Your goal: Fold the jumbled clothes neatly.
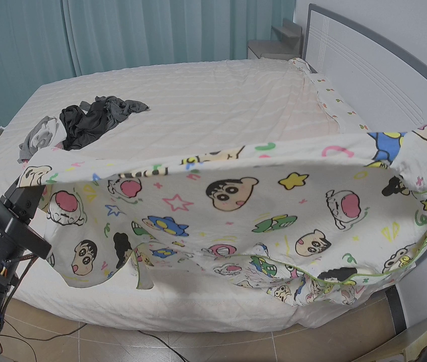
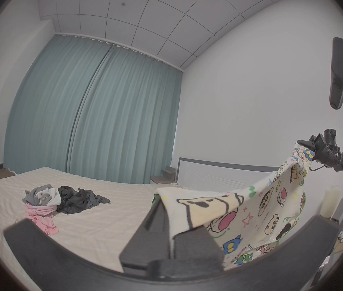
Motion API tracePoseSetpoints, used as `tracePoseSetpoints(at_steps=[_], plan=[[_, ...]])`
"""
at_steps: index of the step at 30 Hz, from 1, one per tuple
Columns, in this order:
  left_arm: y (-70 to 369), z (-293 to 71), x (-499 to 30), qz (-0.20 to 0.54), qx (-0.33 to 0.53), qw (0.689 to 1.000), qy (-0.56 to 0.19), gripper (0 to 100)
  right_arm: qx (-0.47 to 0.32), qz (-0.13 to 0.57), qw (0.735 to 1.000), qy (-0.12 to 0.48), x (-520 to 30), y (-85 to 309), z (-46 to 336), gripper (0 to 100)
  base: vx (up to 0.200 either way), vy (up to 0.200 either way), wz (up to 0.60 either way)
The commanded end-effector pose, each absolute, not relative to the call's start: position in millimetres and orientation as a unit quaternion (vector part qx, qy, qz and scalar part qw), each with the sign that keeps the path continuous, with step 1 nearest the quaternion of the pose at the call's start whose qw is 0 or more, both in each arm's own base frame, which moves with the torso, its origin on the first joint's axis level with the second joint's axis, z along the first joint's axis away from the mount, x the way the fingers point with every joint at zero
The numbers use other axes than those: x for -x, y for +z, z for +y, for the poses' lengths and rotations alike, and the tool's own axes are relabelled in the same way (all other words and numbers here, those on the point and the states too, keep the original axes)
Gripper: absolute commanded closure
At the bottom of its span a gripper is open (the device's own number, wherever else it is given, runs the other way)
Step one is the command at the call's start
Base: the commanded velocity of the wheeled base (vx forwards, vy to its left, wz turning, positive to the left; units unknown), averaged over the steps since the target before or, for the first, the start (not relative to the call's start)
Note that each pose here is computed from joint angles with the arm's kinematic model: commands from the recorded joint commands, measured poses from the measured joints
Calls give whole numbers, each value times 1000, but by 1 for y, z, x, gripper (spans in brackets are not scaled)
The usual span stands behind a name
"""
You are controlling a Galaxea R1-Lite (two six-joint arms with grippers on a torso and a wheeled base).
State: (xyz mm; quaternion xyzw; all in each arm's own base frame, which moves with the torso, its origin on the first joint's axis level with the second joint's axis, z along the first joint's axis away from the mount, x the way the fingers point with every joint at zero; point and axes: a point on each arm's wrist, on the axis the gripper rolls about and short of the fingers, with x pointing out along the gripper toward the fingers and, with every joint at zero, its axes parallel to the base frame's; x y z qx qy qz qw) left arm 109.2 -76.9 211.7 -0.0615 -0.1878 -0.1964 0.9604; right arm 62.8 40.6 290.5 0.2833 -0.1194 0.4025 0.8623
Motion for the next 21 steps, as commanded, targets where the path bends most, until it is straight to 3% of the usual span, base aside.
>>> tracePoseSetpoints(at_steps=[1, 9, 21], plan=[[216, -64, -92, -206, 70, 956, -195, 100, -280, -129, 858, 411, -52, 301, 35, 100, 0, 0, 0], [209, -59, -85, -195, 65, 959, -197, 100, -271, -96, 857, 429, -46, 297, 33, 100, 0, 0, 0], [184, -56, -87, -117, 27, 975, -189, 100, -266, -17, 881, 391, -75, 268, 44, 100, 0, 0, 0]])
